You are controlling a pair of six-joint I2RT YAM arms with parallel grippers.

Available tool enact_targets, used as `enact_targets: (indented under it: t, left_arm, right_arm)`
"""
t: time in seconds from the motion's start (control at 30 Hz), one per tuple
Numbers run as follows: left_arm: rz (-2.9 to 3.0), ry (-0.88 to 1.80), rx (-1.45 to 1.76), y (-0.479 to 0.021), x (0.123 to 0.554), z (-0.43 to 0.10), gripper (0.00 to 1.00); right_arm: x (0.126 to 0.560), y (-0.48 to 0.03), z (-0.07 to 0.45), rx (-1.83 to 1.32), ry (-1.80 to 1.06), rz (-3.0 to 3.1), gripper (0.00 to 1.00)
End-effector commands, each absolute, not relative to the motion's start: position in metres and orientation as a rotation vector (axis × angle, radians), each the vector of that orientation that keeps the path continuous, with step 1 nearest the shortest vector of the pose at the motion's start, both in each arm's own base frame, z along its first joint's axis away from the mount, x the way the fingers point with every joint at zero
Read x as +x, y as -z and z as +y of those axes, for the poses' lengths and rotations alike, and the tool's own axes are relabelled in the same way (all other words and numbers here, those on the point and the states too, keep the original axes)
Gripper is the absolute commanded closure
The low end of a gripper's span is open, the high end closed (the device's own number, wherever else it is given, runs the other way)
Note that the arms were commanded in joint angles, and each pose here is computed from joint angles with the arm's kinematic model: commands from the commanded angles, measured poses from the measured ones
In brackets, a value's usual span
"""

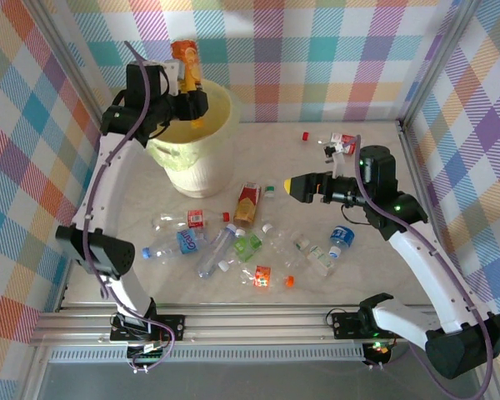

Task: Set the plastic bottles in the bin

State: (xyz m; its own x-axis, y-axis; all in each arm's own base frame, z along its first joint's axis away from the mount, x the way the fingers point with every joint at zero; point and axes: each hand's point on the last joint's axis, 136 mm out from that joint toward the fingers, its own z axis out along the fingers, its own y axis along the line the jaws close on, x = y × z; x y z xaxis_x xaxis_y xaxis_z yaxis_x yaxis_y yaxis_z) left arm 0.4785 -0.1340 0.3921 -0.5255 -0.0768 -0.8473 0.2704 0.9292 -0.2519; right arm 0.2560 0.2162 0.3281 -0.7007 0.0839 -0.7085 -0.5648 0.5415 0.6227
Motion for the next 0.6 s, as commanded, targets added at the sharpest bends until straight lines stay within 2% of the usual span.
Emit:
enact_targets:
  t: [0.0, 0.17, 0.57]
  left_arm:
    - [2.107, 0.311, 0.157, -0.382, 0.494, -0.116, 0.35]
    - [2.177, 0.260, 0.159, -0.351, 0.511, -0.108, 0.35]
    - [2.278, 0.232, 0.169, -0.306, 0.511, -0.104, 0.31]
  right_arm:
    - [0.249, -0.330, 0.219, -0.406, -1.198, 2.053, 0.00]
    - [0.249, -0.324, 0.220, -0.395, -1.201, 2.072, 0.00]
    - [0.252, -0.313, 0.221, -0.378, -1.199, 2.090, 0.00]
